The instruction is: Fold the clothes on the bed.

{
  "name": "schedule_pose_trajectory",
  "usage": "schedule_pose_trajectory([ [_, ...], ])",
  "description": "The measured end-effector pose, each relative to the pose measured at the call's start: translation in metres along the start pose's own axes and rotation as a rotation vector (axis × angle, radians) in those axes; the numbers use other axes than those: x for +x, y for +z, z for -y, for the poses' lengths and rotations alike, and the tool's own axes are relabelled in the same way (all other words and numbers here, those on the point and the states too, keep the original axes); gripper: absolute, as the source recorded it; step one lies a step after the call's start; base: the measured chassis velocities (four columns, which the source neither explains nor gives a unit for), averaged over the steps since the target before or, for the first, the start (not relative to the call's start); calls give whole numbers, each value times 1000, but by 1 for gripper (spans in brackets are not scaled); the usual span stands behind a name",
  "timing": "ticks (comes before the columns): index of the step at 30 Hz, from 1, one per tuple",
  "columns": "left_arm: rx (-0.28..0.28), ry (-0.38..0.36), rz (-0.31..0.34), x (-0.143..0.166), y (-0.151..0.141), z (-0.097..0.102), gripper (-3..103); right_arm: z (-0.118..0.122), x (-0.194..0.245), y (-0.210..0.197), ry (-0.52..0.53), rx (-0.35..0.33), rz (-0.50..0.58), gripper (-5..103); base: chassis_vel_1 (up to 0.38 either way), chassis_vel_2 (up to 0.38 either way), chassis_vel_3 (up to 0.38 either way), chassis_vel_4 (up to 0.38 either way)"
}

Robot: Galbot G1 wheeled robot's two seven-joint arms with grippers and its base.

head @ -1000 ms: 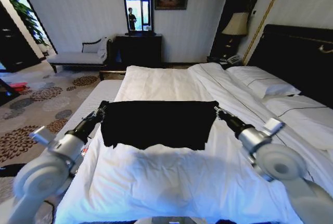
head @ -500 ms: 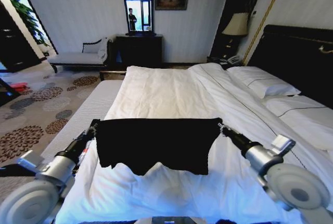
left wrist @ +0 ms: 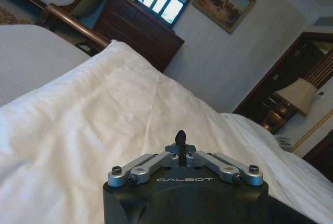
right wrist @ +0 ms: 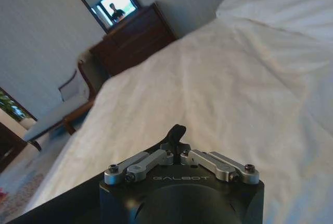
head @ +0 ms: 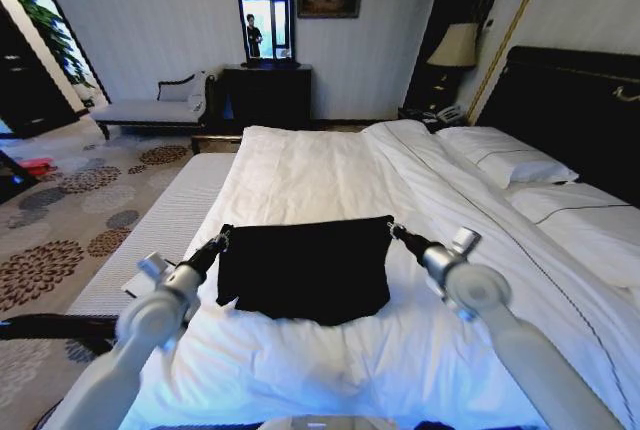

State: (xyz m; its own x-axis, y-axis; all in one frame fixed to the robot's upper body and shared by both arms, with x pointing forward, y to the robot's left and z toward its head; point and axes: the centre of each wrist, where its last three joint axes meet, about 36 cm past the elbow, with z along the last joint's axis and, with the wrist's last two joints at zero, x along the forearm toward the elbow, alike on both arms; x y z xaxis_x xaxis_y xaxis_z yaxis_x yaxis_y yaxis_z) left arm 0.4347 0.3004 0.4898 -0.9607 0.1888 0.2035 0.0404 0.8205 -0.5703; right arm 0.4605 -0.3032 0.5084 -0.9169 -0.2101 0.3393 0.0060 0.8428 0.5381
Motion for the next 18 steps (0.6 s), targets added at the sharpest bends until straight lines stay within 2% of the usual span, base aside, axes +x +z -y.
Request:
schedule_pose_trajectory([
  [3,-3,-2,-25,-43,12,-1,1,3,-33,5,3,10,-12,1,0,0,0,0],
  [4,-3,-2,-25,-43,12,-1,1,3,-33,5,3,10,-12,1,0,0,0,0],
  [8,-26,-27,-58,-92,26,-8,1,11,-72,5,22,18,-4,1,0,0,0,0],
  [14,-33,-47,-62,-126,25,-12,1,21,-98,3,46,14,0,1,0,0,0,0],
  [18,-38,-40,-58,-155,19,-5,1,29,-122,2,64,19,7,1,0,0,0,0],
])
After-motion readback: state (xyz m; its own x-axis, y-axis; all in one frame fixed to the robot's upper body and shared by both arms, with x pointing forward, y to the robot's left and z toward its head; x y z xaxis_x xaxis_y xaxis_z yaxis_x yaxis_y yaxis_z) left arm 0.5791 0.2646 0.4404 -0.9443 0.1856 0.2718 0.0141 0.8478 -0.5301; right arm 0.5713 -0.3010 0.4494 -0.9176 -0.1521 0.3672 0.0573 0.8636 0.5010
